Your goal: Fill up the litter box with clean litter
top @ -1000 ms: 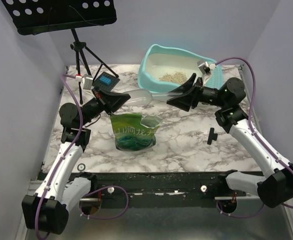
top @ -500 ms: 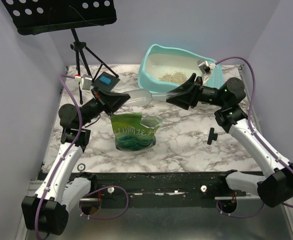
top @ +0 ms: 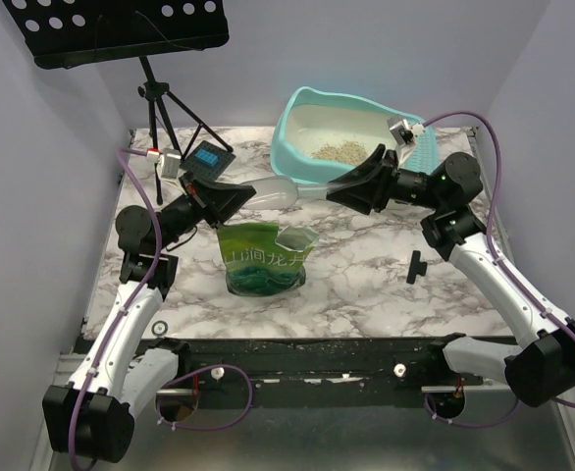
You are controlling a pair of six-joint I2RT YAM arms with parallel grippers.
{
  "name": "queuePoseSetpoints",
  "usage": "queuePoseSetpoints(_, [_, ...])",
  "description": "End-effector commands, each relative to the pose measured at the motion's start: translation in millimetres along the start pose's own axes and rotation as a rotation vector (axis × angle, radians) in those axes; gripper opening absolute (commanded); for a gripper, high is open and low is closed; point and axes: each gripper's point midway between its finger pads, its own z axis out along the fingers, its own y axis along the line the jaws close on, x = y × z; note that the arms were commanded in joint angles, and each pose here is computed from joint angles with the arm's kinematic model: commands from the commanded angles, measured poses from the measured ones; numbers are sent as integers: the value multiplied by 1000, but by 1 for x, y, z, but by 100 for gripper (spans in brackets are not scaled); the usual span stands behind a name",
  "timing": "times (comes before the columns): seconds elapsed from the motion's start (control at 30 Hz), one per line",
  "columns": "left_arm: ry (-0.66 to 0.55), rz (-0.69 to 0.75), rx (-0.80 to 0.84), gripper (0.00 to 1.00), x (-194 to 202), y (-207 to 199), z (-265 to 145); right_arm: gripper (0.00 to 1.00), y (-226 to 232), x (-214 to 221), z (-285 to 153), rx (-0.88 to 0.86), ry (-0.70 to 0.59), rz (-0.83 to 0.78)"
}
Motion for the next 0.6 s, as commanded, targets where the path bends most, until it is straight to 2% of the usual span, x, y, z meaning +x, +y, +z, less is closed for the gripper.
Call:
queuePoseSetpoints(0.0, [-32, 28, -19, 0, -5, 4, -1, 42, 12, -16, 4, -41, -30, -57])
queuePoseSetpoints(0.07, [-30, 28, -16, 0, -5, 3, -1, 33, 11, -16, 4, -38, -31, -57])
queuePoseSetpoints(0.2, [-17, 30, -12, 0, -1, 3, -3, 1, 10, -20, 2, -7, -44, -79])
queuePoseSetpoints(0.23, [-10, 36, -7, 6, -1, 2, -3, 0, 9, -20, 2, 3, -44, -77])
queuePoseSetpoints(0.3, [6, 49, -13, 25, -1, 1, -3, 1, 13, -22, -1, 7, -52, -94])
queuePoseSetpoints(0.37, [31, 66, -20, 38, -1, -2, -3, 0, 16, -25, -4, 29, -48, -103])
queuePoseSetpoints(0.43, [57, 91, -42, 45, -3, -3, -5, 0, 19, -27, -8, 57, -47, -113])
queuePoseSetpoints(0.57, [70, 128, -83, 53, -5, -4, -9, 0, 27, -37, -19, 134, -57, -135])
